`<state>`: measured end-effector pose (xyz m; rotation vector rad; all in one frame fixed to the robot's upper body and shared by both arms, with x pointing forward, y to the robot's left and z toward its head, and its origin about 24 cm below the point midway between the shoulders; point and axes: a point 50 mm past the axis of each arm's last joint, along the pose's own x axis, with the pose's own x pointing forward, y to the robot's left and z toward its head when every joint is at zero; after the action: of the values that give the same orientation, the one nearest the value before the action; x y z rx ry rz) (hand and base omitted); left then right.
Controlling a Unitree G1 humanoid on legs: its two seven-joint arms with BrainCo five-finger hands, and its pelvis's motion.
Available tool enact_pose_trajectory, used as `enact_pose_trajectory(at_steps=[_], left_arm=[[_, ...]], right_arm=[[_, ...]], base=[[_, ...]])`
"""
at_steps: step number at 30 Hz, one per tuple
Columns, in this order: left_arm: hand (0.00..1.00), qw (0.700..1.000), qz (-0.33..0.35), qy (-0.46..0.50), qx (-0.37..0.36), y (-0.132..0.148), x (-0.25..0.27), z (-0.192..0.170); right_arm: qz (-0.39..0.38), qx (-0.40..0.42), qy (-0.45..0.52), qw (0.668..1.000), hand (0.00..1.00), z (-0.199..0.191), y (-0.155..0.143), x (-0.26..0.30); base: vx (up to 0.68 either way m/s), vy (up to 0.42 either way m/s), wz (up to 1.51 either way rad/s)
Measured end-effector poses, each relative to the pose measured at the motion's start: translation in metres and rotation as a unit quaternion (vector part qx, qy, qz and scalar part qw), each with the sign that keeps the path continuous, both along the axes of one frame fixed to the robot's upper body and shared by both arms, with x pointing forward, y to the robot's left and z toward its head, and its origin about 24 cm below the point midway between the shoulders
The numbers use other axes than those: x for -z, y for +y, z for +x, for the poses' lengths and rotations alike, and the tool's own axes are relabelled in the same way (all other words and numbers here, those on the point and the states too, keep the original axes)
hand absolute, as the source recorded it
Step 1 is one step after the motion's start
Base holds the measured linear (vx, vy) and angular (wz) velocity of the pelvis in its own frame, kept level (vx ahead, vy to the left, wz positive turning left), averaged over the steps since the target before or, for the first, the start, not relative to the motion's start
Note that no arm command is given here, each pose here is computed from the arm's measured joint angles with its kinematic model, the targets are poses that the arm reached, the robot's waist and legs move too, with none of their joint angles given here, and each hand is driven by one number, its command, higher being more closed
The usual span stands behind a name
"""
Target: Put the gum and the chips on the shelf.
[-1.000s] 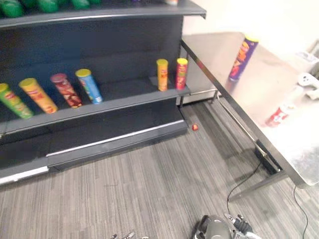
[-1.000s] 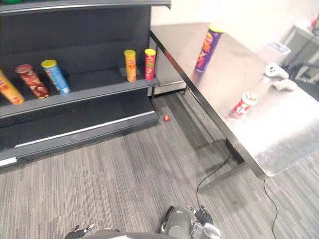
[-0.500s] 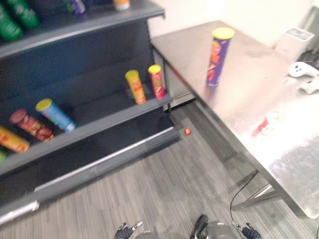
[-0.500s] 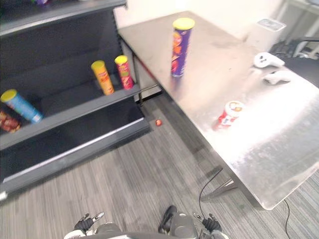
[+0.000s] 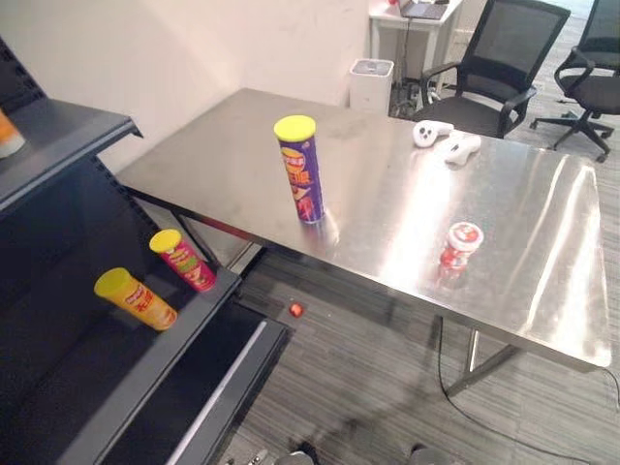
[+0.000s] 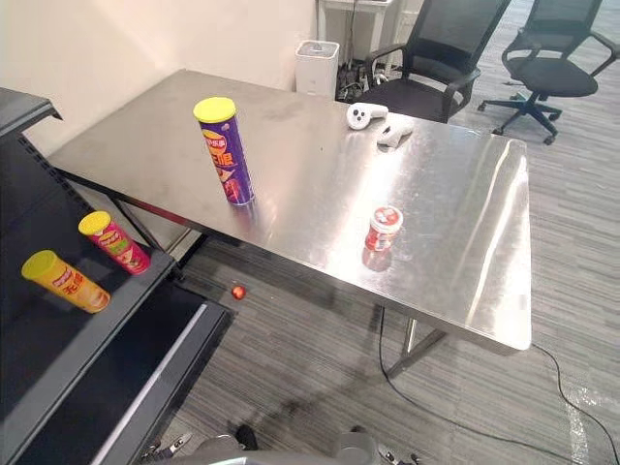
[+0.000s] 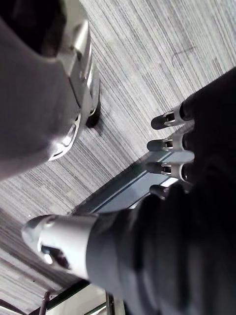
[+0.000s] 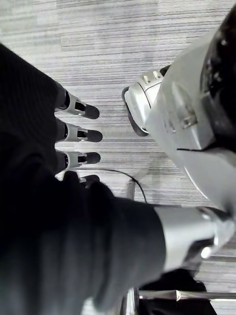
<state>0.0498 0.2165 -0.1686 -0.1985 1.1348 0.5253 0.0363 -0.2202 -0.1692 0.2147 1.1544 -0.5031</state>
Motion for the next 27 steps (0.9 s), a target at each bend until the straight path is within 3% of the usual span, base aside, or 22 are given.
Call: enact_pose_trajectory(at_steps=[15,27], left_arm=[[0.00,0.998,0.012,0.010,0.062,0.002,0.000,0.004],[0.00,0.997,0.002,0.015,0.078,-0.004,0.001,0.003]], right_arm=[[0.007,0.011,-0.027,1.000,0.00,0.020,0.003,-0.001],[-0.004,0.014,-0.008,1.000,0.00,0.005,-0.004,-0.001]], base=[[-0.01,0.027,-0.66],[-0.01,-0.012,-0.18]])
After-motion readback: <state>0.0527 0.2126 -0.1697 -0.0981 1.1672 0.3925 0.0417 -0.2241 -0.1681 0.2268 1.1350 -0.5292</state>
